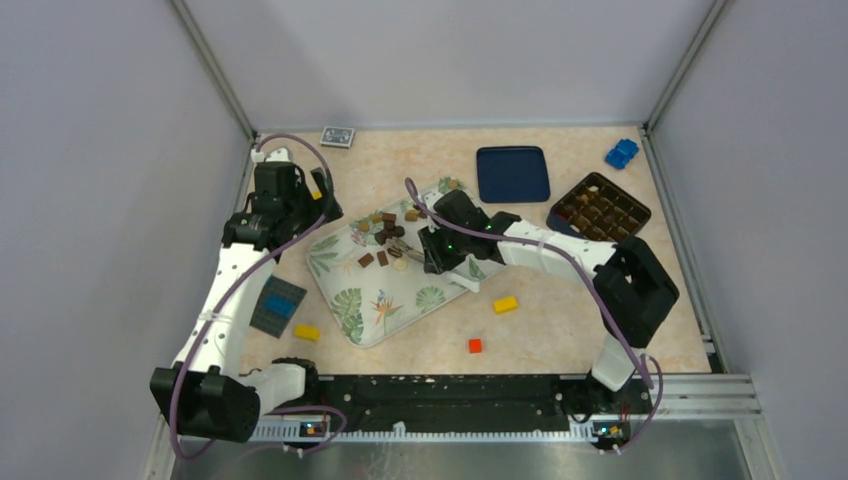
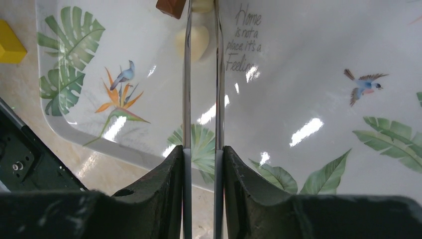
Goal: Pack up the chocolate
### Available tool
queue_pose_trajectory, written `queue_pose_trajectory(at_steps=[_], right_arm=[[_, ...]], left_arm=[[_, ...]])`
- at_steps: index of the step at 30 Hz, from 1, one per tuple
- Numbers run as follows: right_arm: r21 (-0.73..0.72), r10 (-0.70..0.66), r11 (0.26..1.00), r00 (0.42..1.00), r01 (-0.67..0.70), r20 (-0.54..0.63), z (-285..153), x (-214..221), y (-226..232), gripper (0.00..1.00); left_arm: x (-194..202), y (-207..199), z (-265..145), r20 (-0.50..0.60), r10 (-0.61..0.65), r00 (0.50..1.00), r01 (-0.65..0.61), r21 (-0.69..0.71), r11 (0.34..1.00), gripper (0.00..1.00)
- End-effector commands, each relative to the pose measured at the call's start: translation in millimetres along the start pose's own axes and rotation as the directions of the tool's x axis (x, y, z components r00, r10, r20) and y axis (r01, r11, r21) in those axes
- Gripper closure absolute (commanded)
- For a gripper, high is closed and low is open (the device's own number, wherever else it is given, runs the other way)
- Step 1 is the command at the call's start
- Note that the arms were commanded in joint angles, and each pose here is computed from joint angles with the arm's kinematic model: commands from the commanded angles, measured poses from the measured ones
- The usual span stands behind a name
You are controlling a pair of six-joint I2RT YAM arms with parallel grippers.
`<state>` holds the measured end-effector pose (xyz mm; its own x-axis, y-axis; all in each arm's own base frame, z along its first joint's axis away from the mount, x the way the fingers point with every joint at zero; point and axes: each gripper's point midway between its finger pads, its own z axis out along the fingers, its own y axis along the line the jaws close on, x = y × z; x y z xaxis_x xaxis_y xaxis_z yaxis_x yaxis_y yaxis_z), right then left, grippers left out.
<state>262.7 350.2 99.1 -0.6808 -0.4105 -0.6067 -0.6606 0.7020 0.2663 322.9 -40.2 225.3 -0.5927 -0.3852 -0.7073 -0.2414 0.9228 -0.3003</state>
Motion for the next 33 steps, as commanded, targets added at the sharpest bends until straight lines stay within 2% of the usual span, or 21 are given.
queue_pose_trajectory(at_steps=[1, 4, 7, 14, 18, 22, 26, 29, 33], right_arm=[[-0.024, -0.031, 0.999, 0.993, 0.034, 0.118, -13.3, -39.7, 14.7, 0.77], [-0.019, -0.027, 0.999, 0.992, 0.030, 0.122, -24.1, -40.1, 15.7, 0.88], [0.010, -0.020, 1.000, 0.991, 0.019, 0.131, -40.9, -40.2, 12.6, 0.93], [0.119, 0.016, 0.992, 0.982, -0.040, 0.191, -102.4, -35.3, -12.7, 0.96], [0.258, 0.091, 0.951, 0.952, -0.170, 0.293, -159.3, -34.1, -63.3, 0.96], [0.380, 0.213, 0.845, 0.888, -0.377, 0.407, -221.1, -10.1, -130.4, 0.95], [0.488, 0.352, 0.647, 0.798, -0.586, 0.490, -271.4, 35.9, -193.1, 0.95], [0.507, 0.471, 0.506, 0.716, -0.698, 0.515, -292.3, 72.6, -227.5, 0.95], [0.493, 0.541, 0.394, 0.629, -0.776, 0.558, -306.9, 96.3, -254.6, 0.96]], left_arm=[[-10.6, -3.3, -3.9, 0.036, 0.008, 0.999, -0.009, 0.019, 1.000, 0.01], [-10.2, -3.2, -2.8, 0.034, 0.010, 0.999, -0.010, 0.019, 1.000, 0.01], [-9.5, -4.1, -1.7, 0.030, 0.007, 1.000, -0.008, 0.024, 1.000, 0.01], [-10.4, -7.1, 1.2, 0.029, 0.004, 1.000, -0.005, 0.036, 0.999, 0.01], [-8.2, -7.6, 4.4, 0.024, 0.003, 1.000, -0.004, 0.041, 0.999, 0.01], [-3.6, -7.9, 7.7, 0.012, -0.004, 1.000, 0.003, 0.047, 0.999, 0.01], [-3.4, -12.4, 9.9, 0.009, -0.003, 1.000, 0.002, 0.070, 0.998, 0.01], [-5.0, -14.0, 10.9, 0.009, 0.000, 1.000, -0.001, 0.075, 0.997, 0.01], [-5.3, -14.1, 10.3, 0.010, 0.002, 1.000, -0.003, 0.076, 0.997, 0.01]])
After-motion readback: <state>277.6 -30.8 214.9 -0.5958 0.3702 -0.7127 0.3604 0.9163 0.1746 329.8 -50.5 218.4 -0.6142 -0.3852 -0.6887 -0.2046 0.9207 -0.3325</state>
